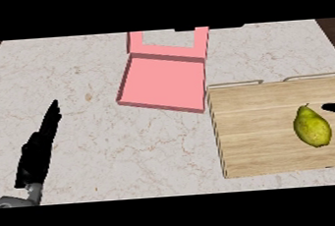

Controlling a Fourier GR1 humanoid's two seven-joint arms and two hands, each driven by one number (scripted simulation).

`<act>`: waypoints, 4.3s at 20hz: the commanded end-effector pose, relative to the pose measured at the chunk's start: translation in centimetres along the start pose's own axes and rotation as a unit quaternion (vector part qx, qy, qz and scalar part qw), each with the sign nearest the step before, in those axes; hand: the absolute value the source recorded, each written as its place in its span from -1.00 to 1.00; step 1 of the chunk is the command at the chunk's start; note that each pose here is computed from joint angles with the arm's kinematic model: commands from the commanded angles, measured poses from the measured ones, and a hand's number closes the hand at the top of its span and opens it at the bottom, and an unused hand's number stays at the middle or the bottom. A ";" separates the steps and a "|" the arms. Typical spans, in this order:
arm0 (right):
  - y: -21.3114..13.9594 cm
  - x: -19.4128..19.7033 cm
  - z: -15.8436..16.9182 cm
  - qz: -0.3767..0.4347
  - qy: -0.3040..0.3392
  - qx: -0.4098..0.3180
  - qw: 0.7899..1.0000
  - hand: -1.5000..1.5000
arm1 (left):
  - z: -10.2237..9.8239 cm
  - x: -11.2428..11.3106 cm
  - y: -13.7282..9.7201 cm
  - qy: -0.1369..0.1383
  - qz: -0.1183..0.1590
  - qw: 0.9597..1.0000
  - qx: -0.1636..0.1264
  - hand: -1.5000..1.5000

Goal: Pick the pear from the tray and place it in the cardboard box

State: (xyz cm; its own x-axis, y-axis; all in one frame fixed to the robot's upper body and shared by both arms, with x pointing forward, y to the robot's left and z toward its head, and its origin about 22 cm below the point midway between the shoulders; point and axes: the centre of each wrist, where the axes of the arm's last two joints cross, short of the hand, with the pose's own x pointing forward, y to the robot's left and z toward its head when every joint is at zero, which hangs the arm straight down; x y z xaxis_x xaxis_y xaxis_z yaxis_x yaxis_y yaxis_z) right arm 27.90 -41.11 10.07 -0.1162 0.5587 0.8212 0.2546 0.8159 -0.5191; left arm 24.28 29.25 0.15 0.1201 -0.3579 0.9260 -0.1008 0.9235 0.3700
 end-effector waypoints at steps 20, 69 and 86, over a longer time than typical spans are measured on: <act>2.0 7.4 1.3 0.265 0.186 0.293 0.900 -1.00 | 1.0 -0.5 0.2 0.005 0.000 1.000 -0.001 0.00; 7.5 2.3 2.4 0.307 0.194 0.306 0.880 1.00 | 1.2 0.5 0.1 -0.005 -0.001 1.000 0.007 0.00; 7.1 6.5 -6.1 0.397 -0.110 0.298 0.861 1.00 | -0.3 3.5 -3.5 -0.046 -0.004 0.997 -0.059 0.00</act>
State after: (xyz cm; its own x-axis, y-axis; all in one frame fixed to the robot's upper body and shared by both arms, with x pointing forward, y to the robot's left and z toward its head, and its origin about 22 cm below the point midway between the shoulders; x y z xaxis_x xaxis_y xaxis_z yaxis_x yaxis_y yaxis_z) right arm 32.39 -33.10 10.61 -0.1635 0.9713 0.1729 -0.2260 0.1337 -0.9649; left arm 25.01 26.17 1.65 0.0693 -0.3636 0.9290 -0.0263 0.9302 0.3660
